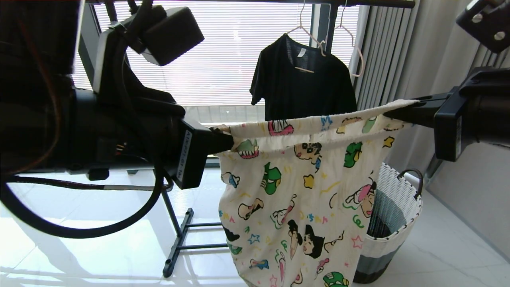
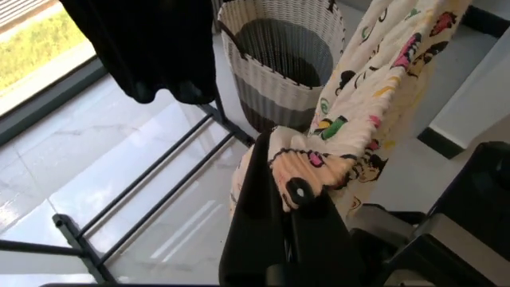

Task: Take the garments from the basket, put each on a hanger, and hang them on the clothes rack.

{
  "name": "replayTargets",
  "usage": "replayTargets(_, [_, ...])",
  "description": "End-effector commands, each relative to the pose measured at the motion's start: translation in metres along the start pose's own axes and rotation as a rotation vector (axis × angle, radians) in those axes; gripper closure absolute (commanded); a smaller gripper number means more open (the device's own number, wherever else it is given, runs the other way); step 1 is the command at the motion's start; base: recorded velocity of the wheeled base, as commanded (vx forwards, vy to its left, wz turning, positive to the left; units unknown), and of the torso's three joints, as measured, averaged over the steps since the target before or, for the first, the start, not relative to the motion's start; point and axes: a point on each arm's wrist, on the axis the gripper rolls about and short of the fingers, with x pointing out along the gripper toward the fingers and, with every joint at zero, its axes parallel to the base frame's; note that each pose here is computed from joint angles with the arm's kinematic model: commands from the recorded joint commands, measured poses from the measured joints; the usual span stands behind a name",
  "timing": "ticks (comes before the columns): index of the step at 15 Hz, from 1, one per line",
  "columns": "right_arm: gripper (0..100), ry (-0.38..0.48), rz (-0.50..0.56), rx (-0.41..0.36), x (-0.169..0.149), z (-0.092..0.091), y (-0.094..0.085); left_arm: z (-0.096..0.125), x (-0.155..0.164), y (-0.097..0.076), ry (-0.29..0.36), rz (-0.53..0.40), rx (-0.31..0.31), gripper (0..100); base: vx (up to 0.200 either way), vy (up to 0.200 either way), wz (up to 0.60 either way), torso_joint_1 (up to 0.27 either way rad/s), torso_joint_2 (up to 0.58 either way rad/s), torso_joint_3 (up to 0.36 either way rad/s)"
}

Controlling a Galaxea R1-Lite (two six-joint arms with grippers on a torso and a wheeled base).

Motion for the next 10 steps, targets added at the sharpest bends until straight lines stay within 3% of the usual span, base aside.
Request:
replayTargets(1, [100,-0.002,-0.001,0.024,-0.012,0.015,-0.006,0.003,-0.019,-0.001,-0.045,0.007,0.023,100,0.000,0.000,0.00,0.000,0.00,0.000])
replayTargets(4, [100,0.103,0.021,0.061,-0.027,0.019,-0.009,0.004,-0.029,-0.002,-0.070,0.009,0.038,100,0.000,0.000,0.00,0.000,0.00,0.000])
replayTargets(8, [100,0.097,0.062,0.061,-0.028,0.021,-0.001,-0.017,-0.032,-0.005,-0.021,0.003,0.144,100,0.000,0.000,0.00,0.000,0.00,0.000])
replayTargets(10, [100,0.096,0.092,0.073,-0.027,0.021,0.005,-0.016,-0.027,-0.004,-0.042,0.007,0.164,100,0.000,0.000,0.00,0.000,0.00,0.000])
